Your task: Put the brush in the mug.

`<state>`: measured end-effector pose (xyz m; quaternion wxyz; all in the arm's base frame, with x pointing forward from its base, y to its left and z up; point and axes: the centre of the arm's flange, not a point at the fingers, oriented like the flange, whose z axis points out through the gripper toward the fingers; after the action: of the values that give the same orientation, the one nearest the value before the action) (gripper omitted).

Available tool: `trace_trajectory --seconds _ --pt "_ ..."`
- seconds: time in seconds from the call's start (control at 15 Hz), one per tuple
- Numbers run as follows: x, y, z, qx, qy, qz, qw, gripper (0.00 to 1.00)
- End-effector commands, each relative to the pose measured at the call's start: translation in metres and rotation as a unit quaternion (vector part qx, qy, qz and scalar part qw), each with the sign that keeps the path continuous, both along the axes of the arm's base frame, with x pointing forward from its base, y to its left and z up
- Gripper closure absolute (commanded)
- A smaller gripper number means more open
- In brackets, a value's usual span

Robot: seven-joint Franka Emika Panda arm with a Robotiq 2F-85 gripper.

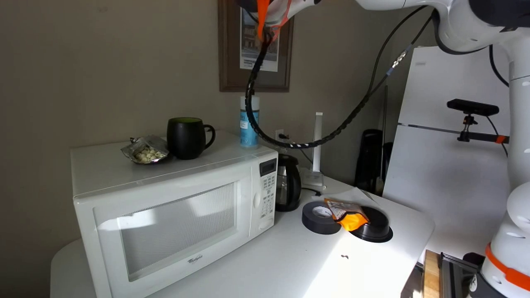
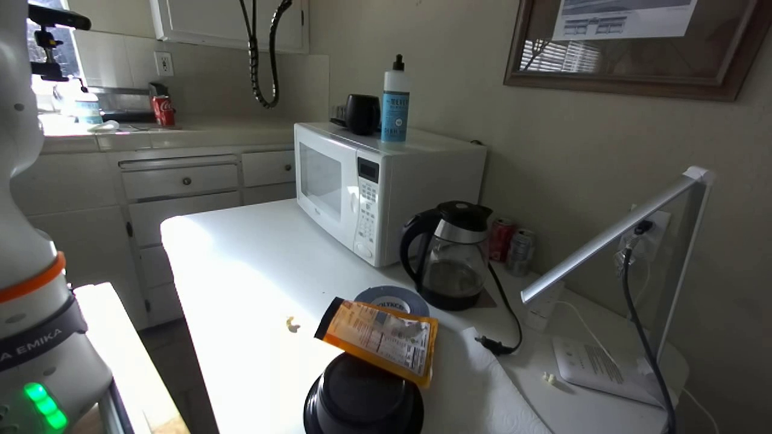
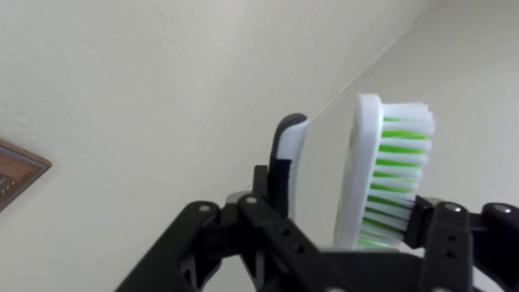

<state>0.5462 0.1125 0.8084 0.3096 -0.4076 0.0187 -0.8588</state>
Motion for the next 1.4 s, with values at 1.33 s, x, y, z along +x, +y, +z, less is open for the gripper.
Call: trace_trajectory --seconds 1.33 --pt "-0.034 0.123 -0.178 0.168 0.315 0.234 0.9043 0.38"
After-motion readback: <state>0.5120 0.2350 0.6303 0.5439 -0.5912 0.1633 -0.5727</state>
